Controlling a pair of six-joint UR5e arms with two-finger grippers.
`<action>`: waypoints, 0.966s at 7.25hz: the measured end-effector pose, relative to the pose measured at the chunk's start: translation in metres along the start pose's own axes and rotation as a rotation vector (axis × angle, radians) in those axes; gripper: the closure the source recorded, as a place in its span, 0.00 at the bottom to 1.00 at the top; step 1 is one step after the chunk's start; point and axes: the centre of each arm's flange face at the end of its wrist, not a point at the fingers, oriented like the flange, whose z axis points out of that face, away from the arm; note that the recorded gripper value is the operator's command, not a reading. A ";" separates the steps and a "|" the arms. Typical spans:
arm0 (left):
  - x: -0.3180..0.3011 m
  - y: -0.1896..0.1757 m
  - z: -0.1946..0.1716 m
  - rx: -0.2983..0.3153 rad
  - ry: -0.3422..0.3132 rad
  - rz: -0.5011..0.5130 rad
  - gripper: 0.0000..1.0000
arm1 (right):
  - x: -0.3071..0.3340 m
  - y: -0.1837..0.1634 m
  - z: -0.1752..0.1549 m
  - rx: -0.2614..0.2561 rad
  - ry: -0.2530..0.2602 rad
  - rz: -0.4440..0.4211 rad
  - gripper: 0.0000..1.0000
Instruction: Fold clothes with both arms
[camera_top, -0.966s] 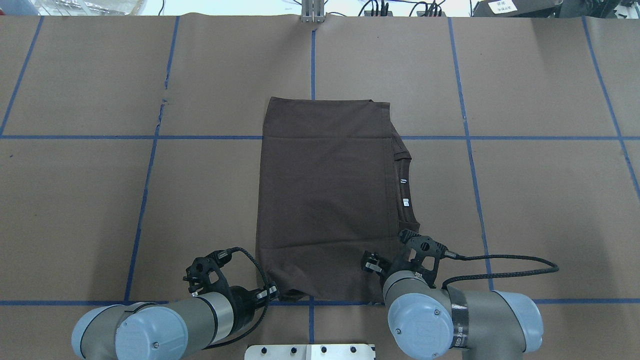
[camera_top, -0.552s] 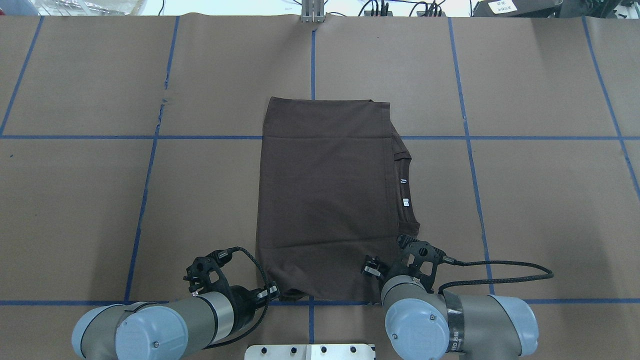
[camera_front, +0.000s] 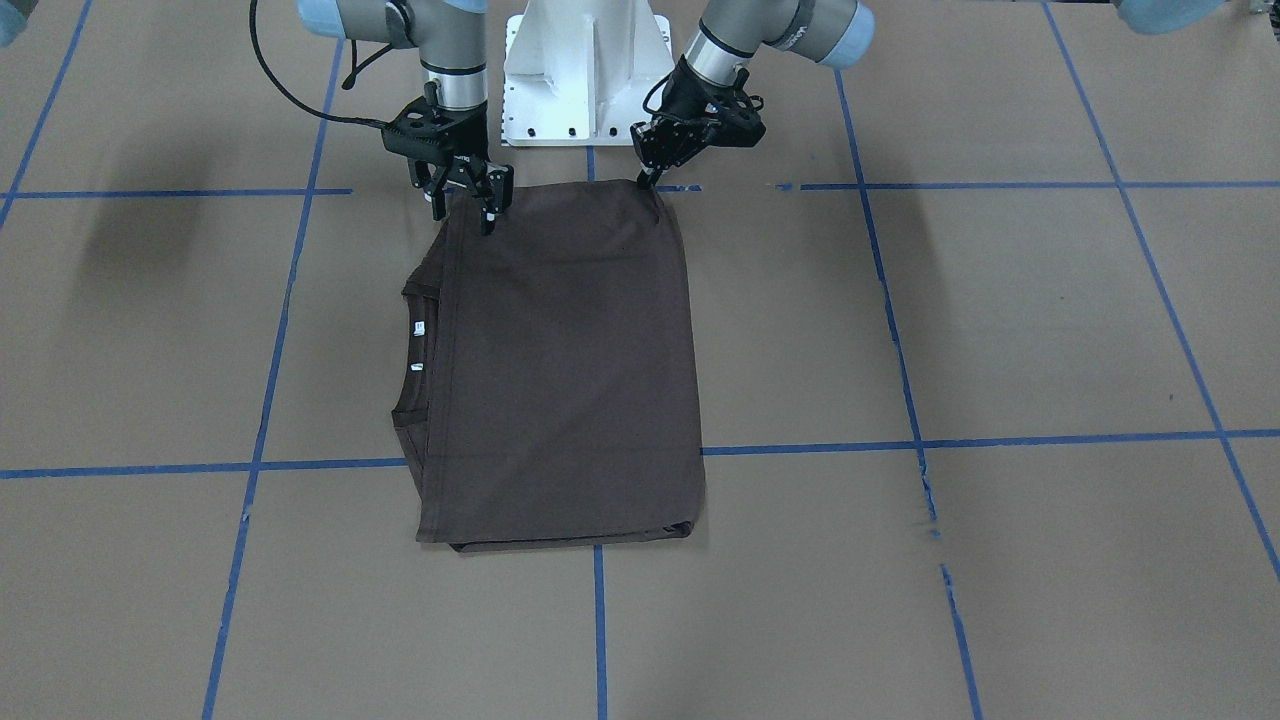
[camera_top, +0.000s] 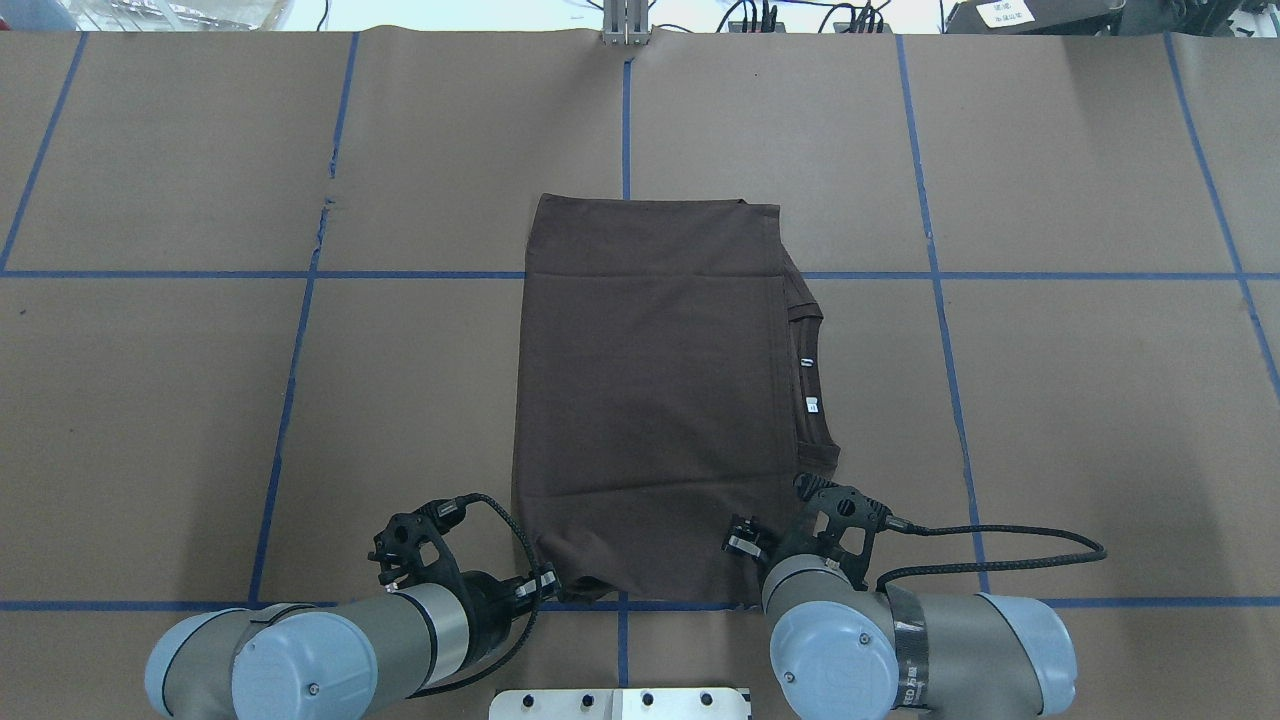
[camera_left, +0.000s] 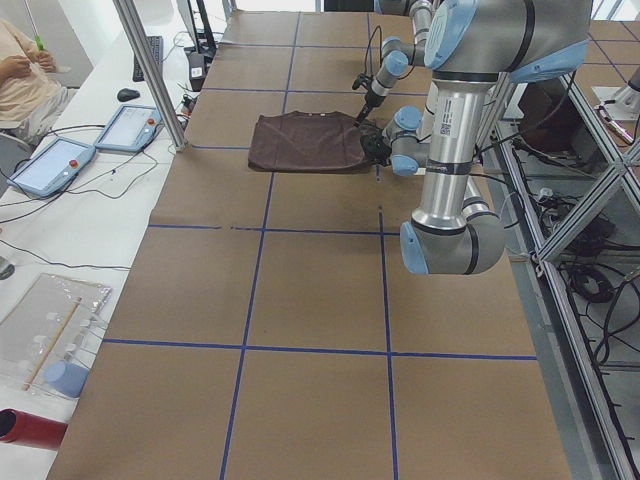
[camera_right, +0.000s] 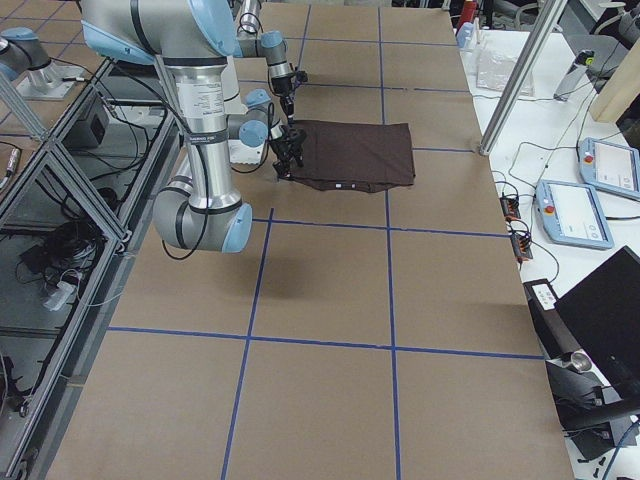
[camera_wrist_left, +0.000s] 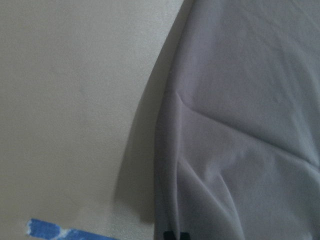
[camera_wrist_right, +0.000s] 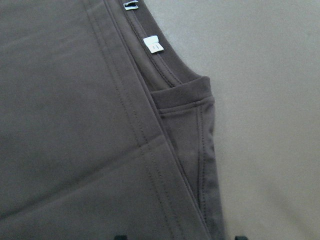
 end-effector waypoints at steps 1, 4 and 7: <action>0.000 0.000 0.000 0.000 0.001 0.000 1.00 | 0.001 0.002 0.000 -0.001 0.001 0.001 0.22; 0.000 0.000 0.000 0.000 0.001 0.000 1.00 | 0.002 0.006 0.000 -0.004 0.001 0.004 0.48; 0.000 0.000 -0.001 0.001 0.001 -0.001 1.00 | 0.001 0.006 -0.001 0.008 -0.007 0.031 1.00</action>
